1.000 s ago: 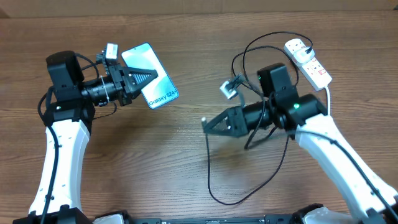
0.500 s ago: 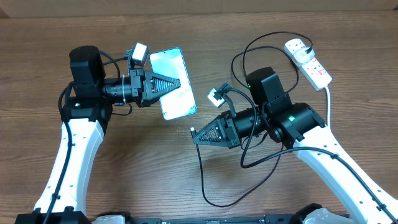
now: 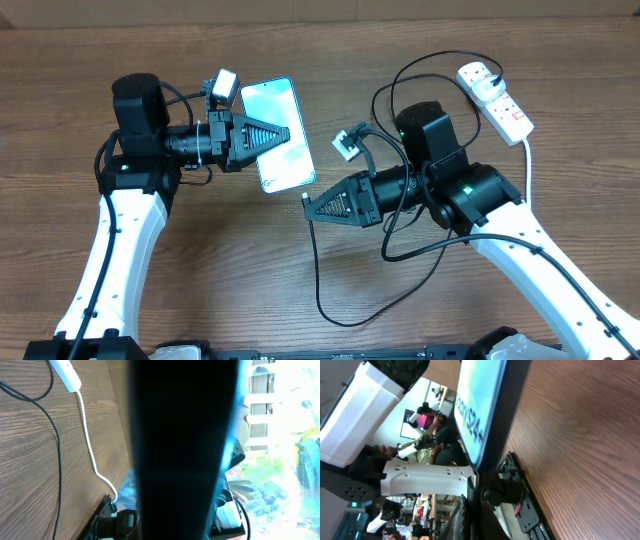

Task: Plug charger to phone and switch on socket

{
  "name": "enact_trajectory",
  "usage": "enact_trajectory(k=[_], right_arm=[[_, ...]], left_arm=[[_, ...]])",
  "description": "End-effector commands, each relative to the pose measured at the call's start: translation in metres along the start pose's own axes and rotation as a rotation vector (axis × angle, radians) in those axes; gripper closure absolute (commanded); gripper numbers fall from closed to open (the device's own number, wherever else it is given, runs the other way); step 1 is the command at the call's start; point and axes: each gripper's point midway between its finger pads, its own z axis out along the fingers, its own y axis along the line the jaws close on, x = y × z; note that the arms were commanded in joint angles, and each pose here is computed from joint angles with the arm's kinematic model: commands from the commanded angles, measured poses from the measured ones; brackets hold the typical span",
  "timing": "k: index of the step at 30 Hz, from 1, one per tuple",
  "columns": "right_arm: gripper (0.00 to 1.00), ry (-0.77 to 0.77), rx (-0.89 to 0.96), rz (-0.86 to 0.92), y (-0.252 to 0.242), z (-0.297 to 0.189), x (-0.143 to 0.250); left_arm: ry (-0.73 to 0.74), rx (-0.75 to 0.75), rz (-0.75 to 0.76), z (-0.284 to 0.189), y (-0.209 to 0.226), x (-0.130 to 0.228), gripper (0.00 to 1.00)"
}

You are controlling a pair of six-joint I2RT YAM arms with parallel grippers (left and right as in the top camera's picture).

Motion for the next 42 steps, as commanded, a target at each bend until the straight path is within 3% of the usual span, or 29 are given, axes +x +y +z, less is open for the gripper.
enact_trajectory(k=[1, 42], right_arm=[[0.96, 0.026, -0.037, 0.016, 0.008, 0.009, -0.003], [0.96, 0.04, -0.112, 0.019, 0.01, 0.017, -0.013]], left_arm=[[0.038, 0.029, 0.04, 0.002, -0.008, 0.005, 0.96], [0.04, 0.031, 0.04, 0.002, -0.008, 0.005, 0.96]])
